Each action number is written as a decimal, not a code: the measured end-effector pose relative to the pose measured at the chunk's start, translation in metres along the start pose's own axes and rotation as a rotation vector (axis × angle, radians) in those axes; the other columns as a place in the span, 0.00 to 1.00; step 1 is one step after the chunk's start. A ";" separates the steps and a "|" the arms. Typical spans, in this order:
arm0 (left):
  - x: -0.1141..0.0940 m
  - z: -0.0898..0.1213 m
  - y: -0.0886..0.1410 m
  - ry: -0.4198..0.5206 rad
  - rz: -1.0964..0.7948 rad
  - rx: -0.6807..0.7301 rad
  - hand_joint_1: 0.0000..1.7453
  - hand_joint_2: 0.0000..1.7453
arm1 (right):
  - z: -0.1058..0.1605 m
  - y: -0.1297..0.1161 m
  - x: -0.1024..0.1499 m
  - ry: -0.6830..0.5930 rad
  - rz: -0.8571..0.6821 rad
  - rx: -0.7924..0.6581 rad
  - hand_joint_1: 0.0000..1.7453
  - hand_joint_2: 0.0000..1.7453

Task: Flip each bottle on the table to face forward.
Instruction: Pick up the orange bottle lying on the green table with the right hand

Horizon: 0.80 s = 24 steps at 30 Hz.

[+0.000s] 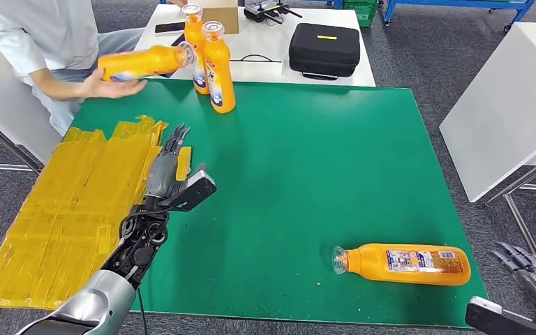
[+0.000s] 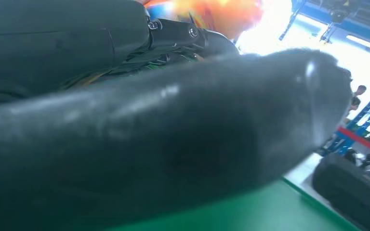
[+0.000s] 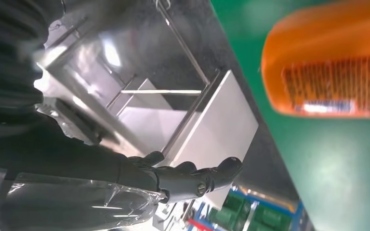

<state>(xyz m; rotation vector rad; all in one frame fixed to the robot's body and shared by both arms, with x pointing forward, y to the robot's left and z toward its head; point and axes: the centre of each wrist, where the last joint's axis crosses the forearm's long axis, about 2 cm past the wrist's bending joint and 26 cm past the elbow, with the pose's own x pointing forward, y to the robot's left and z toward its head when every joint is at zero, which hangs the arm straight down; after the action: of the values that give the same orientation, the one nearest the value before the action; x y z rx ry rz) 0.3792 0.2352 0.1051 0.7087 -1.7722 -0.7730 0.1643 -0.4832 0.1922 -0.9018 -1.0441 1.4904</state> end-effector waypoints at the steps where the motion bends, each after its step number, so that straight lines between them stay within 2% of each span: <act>1: 0.001 0.000 -0.001 -0.008 0.017 0.000 0.00 0.00 | -0.003 0.003 -0.001 -0.001 -0.007 0.011 0.00 1.00; 5: 0.005 0.001 -0.002 -0.048 0.107 0.002 0.00 1.00 | -0.022 0.016 -0.001 -0.015 -0.033 0.039 0.00 1.00; 11: 0.016 0.005 -0.003 -0.109 0.209 0.029 0.00 1.00 | -0.068 0.040 0.009 -0.095 -0.047 0.057 0.00 1.00; 18: 0.029 0.015 -0.005 -0.154 0.227 0.041 0.00 1.00 | -0.120 0.046 0.030 -0.196 -0.034 0.080 0.00 1.00; 24: 0.032 0.015 -0.004 -0.157 0.226 0.046 0.00 1.00 | -0.150 0.043 0.044 -0.236 -0.023 0.093 0.00 1.00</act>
<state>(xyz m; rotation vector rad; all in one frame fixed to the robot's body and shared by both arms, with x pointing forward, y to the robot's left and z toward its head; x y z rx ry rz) 0.3562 0.2104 0.1164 0.4776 -1.9774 -0.6505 0.2831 -0.4199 0.1013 -0.6574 -1.1408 1.6399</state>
